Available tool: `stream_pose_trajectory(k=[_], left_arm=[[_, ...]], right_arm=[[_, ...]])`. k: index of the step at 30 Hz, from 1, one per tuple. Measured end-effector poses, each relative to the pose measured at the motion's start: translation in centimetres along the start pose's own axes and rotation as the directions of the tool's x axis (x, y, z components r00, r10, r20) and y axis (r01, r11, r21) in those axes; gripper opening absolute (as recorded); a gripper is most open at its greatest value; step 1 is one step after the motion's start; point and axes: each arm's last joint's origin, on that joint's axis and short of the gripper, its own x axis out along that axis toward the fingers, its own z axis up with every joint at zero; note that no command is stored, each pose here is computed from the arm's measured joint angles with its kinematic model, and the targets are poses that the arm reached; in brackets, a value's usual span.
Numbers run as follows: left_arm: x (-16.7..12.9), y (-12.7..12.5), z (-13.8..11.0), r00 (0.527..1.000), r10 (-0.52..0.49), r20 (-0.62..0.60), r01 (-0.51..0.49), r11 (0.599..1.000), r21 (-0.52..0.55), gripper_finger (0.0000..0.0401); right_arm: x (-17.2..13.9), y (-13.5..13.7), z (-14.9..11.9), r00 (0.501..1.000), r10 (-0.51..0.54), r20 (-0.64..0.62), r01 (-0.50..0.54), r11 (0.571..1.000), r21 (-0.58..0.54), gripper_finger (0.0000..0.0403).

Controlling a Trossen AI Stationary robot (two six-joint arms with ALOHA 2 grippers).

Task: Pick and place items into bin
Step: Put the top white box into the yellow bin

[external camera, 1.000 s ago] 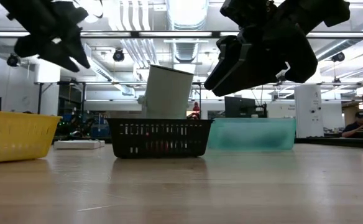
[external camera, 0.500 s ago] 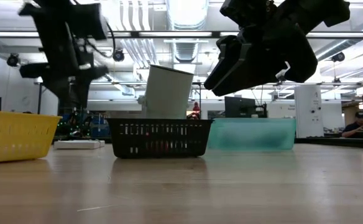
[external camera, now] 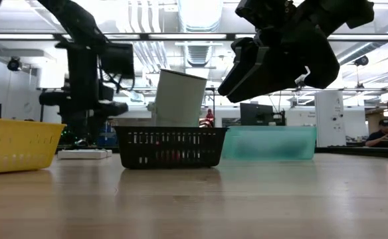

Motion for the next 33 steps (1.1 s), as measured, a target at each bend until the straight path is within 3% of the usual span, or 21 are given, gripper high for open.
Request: stream_pose_trajectory(k=[14, 24, 33], left_arm=[[2.8, -0.6, 0.2, 0.992, 0.122, -0.016, -0.121, 0.991, 0.059, 0.0169], [1.7, -0.8, 1.2, 0.996, 0.083, 0.011, -0.084, 0.996, 0.033, 0.0169], [3.0, -0.7, 0.5, 0.990, 0.141, -0.011, -0.140, 0.988, 0.060, 0.0169]], right_arm=[[0.0, 0.0, 0.0, 1.000, 0.000, -0.001, 0.000, 1.000, 0.000, 0.0194], [0.0, 0.0, 0.0, 1.000, 0.000, -0.001, 0.000, 1.000, 0.000, 0.0194], [0.0, 0.0, 0.0, 1.000, 0.000, -0.002, 0.000, 1.000, -0.001, 0.0194]])
